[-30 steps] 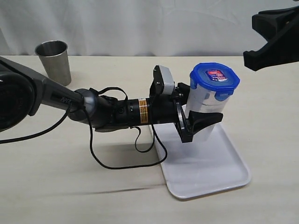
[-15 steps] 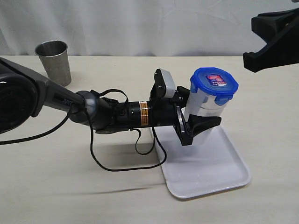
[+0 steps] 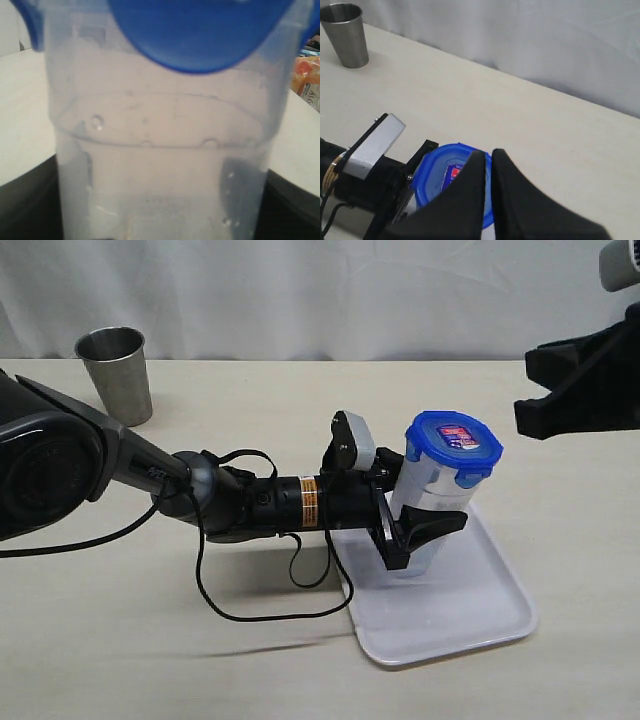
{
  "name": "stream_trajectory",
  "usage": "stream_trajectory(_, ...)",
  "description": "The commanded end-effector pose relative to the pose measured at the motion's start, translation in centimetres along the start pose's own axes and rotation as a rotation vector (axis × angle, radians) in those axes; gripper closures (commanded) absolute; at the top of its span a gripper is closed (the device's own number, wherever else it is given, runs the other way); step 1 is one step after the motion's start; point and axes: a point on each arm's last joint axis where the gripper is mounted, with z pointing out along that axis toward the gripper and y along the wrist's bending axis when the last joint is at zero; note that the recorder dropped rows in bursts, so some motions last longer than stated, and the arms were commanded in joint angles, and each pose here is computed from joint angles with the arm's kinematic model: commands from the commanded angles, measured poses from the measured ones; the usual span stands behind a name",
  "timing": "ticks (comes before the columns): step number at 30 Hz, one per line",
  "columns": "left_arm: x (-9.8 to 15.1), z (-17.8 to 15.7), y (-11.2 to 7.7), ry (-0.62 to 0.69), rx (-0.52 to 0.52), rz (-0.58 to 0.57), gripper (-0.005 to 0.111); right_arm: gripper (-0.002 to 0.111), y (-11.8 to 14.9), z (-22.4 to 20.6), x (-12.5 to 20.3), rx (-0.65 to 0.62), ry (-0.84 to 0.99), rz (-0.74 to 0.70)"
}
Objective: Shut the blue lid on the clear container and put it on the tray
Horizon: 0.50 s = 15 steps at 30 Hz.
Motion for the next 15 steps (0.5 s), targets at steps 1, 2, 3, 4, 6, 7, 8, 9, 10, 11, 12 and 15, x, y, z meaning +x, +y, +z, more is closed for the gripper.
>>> stream_trajectory(1, 0.0, 0.3, 0.0, 0.002, -0.013, -0.003, 0.107, 0.104, 0.1, 1.3, 1.0, -0.022, 0.087, 0.047)
stream_trajectory(2, 0.1, 0.3, 0.1, 0.018, -0.02, -0.003, 0.107, 0.104, 0.1, 1.7, 1.2, -0.025, 0.101, 0.05)
stream_trajectory(3, 0.3, 0.3, 0.2, 0.032, -0.028, -0.005, 0.107, 0.104, 0.2, 2.3, 1.5, -0.027, 0.124, 0.051)
stream_trajectory(4, 0.4, 0.3, 0.3, 0.045, -0.036, -0.005, 0.107, 0.104, 0.2, 2.8, 1.6, -0.028, 0.138, 0.052)
stream_trajectory(6, 0.8, 0.2, 0.5, 0.085, -0.059, -0.005, 0.107, 0.104, 0.1, 3.9, 1.9, -0.026, 0.146, 0.058)
stream_trajectory(7, 0.9, 0.2, 0.5, 0.1, -0.067, -0.005, 0.107, 0.104, 0.1, 4.3, 2.0, -0.023, 0.146, 0.058)
stream_trajectory(8, 1.0, 0.2, 0.6, 0.114, -0.073, -0.006, 0.107, 0.104, 0.1, 4.8, 2.1, -0.022, 0.148, 0.061)
stream_trajectory(9, 1.1, 0.2, 0.6, 0.122, -0.076, -0.005, 0.107, 0.104, 0.1, 5.4, 2.2, -0.023, 0.158, 0.067)
stream_trajectory(10, 1.1, 0.2, 0.6, 0.127, -0.076, -0.004, 0.107, 0.104, 0.1, 5.8, 2.1, -0.024, 0.167, 0.071)
stream_trajectory(11, 1.1, 0.2, 0.6, 0.127, -0.076, -0.004, 0.107, 0.104, 0.2, 6.3, 2.2, -0.032, 0.177, 0.07)
stream_trajectory(12, 1.1, 0.2, 0.6, 0.127, -0.076, -0.004, 0.107, 0.104, 0.2, 6.9, 2.2, -0.041, 0.192, 0.072)
stream_trajectory(15, 1.2, 0.2, 0.5, 0.136, -0.06, 0.007, 0.107, 0.104, 0.7, 8.6, 2.5, -0.101, 0.264, 0.054)
